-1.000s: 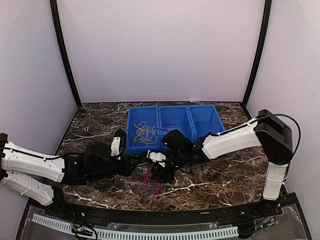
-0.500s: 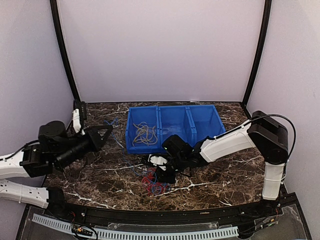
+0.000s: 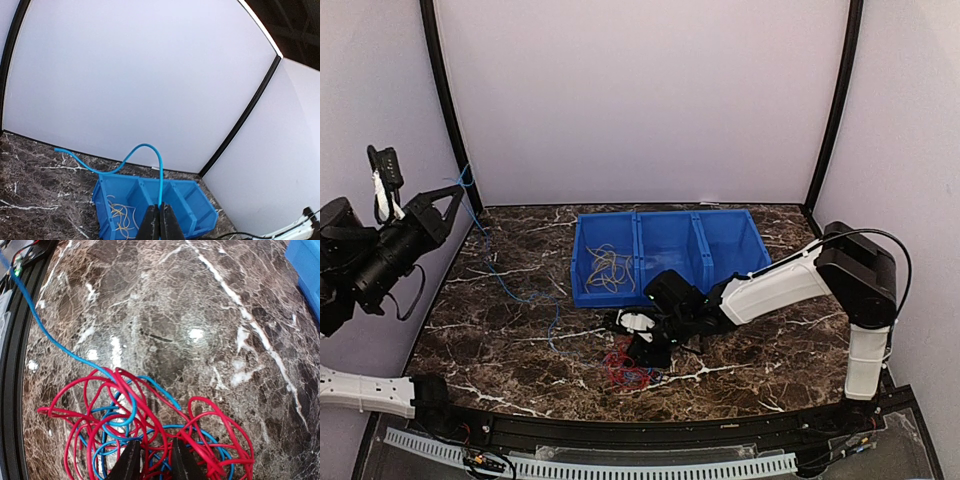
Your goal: Untangle the cables
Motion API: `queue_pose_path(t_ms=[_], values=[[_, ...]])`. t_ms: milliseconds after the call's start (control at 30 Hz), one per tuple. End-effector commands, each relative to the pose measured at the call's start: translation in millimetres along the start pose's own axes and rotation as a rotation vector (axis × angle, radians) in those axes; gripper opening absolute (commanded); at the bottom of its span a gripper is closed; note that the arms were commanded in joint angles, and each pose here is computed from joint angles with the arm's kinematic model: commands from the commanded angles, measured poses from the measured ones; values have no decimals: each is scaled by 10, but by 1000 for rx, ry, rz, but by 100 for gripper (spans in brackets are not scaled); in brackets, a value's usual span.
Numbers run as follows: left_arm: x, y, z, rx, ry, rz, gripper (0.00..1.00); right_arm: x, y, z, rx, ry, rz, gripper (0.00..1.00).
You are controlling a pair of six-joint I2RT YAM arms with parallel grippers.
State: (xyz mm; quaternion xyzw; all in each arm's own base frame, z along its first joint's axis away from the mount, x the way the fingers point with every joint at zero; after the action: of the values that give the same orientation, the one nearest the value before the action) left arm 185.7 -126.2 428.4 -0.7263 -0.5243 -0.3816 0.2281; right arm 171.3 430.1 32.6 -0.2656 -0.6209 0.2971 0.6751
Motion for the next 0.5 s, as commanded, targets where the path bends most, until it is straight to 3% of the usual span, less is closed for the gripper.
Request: queue_pose_path(t_ms=[0,167,467], values=[[-541,163,185,77,108,104,0,-93,-82,93,24,-6,52,30],[-817,209,317,112,111,146,0,120,-343,185,50,-118,34,49],[-1260,207,562,147,77,216,0,570,-624,275,90,-215,-11,58]])
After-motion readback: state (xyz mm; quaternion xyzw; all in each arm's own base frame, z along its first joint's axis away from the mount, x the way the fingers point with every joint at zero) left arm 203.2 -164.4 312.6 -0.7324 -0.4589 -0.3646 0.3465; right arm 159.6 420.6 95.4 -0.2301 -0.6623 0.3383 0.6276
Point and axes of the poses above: each gripper's point midway between its finger pads, its own y axis out along the fingers, its own z axis along the line the jaws close on, x = y × z, the point moved 1 cm from there along -y, back along the fingers, and after that the axes turned 7 degrees about -y, right-handed, at the moved point
